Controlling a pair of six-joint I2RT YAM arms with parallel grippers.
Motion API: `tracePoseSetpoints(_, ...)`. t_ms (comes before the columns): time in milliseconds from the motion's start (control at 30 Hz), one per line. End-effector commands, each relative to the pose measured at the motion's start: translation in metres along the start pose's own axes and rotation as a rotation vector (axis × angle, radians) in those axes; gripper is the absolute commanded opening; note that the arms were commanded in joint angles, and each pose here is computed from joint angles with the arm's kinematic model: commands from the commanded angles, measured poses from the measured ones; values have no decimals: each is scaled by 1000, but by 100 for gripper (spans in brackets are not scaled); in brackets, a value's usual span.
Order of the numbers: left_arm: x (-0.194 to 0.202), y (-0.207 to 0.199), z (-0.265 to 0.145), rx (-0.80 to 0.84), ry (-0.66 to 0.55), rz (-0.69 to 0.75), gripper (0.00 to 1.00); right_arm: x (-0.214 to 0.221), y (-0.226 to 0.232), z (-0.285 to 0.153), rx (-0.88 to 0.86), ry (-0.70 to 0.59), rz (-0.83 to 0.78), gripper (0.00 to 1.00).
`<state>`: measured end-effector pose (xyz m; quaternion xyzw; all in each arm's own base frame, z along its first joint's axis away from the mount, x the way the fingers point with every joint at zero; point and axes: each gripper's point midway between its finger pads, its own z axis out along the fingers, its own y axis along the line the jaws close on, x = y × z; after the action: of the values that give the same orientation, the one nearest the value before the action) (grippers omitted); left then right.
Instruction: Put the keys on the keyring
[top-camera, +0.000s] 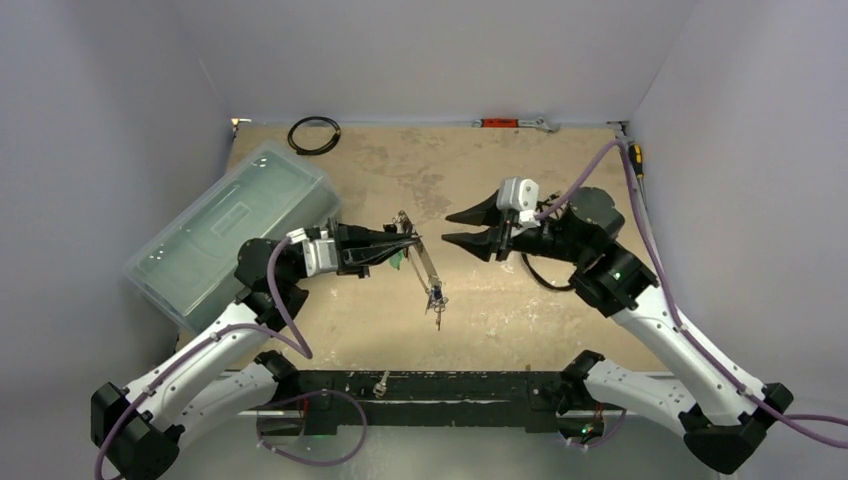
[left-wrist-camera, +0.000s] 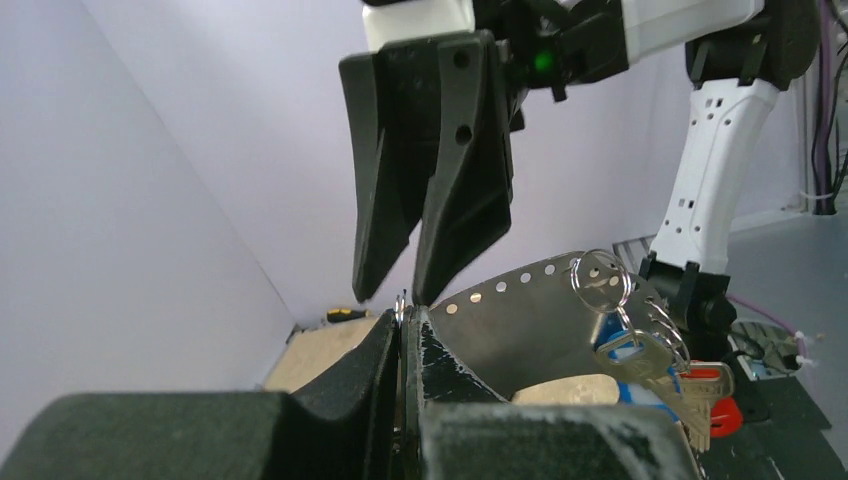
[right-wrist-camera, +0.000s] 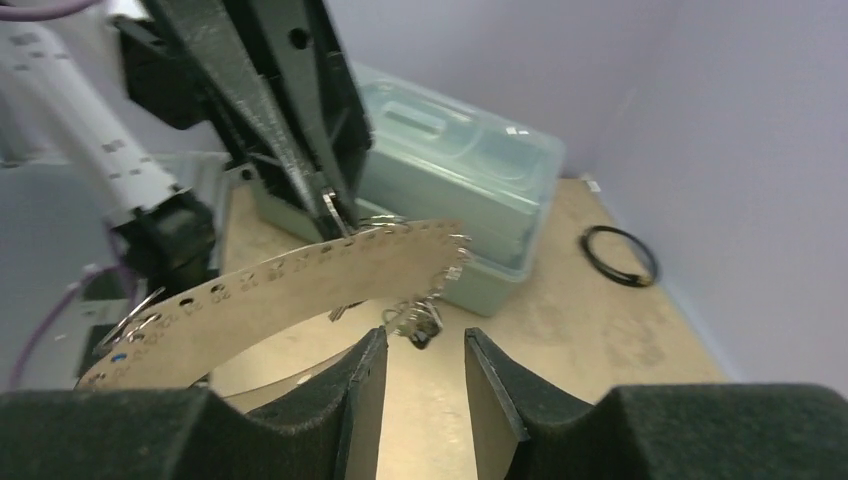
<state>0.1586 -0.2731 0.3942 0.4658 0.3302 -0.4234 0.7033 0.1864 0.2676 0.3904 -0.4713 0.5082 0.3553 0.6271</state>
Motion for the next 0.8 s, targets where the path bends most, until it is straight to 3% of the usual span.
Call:
tracePoseSetpoints(0,-39,-1,-1,-7,-161,23,0,-35,28,5,-204,-97,6,37)
tracePoseSetpoints(500,-35,8,-2,-81,-249,-76,0,-59,36,22,-308,-278,88,35)
tracePoseSetpoints(767,-36,13,-3,-110,-295,-92,0,-44,30,33,-293,-282,119,33)
